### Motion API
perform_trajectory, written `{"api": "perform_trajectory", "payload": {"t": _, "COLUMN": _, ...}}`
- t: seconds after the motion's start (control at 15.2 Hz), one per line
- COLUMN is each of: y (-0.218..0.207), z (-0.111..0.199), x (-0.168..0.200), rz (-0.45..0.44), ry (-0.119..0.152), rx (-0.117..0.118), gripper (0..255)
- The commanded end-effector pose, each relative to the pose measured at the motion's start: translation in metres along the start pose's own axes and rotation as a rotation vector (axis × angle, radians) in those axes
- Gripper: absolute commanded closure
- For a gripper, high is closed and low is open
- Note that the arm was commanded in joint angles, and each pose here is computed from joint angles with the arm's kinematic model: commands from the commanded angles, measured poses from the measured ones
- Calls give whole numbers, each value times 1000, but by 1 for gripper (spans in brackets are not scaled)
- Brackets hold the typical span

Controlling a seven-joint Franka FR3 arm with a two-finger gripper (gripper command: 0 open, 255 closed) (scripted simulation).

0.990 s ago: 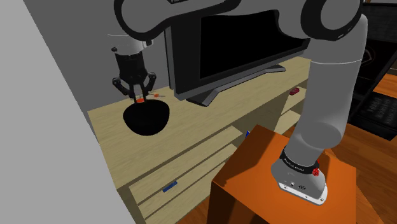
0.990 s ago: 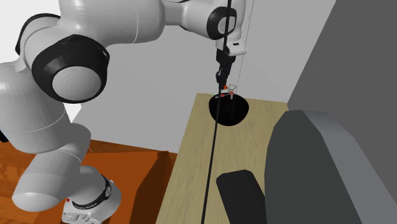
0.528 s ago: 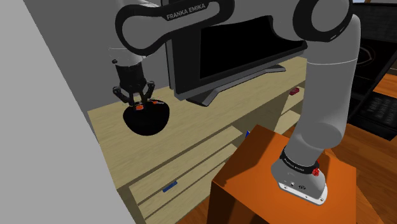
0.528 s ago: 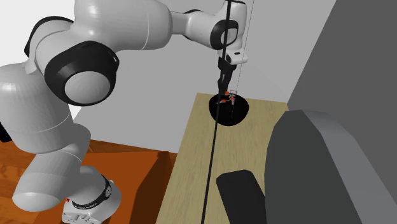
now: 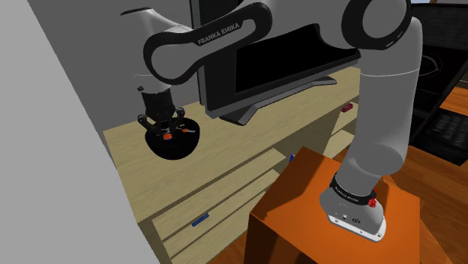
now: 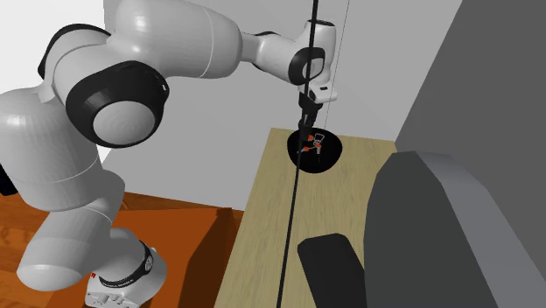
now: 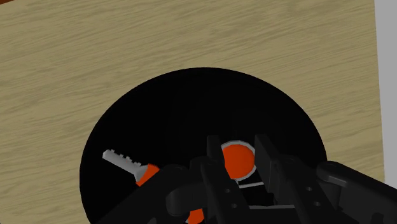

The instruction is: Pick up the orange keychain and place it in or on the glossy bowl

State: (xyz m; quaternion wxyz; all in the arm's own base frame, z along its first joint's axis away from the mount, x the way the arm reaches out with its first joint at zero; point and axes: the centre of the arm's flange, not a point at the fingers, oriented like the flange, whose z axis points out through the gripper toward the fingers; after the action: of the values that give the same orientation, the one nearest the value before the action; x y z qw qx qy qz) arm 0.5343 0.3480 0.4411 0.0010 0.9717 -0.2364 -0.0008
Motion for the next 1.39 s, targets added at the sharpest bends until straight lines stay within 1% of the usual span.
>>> {"api": "perform_trajectory", "payload": {"t": 0.0, "y": -1, "z": 5, "x": 0, "rz": 0, "ry": 0, "rx": 0, "gripper": 255}}
{"api": "perform_trajectory", "payload": {"t": 0.4, "y": -1, "z": 5, "x": 0, "rz": 0, "ry": 0, "rx": 0, "gripper": 255}}
{"api": "perform_trajectory", "payload": {"t": 0.46, "y": -1, "z": 5, "x": 0, "rz": 0, "ry": 0, "rx": 0, "gripper": 0}}
{"api": "perform_trajectory", "payload": {"t": 0.79, "y": -1, "z": 5, "x": 0, "rz": 0, "ry": 0, "rx": 0, "gripper": 0}}
{"api": "perform_trajectory", "payload": {"t": 1.06, "y": -1, "z": -45, "x": 0, "rz": 0, "ry": 0, "rx": 0, "gripper": 0}}
{"api": "perform_trajectory", "payload": {"t": 1.32, "y": -1, "z": -45, "x": 0, "rz": 0, "ry": 0, "rx": 0, "gripper": 0}}
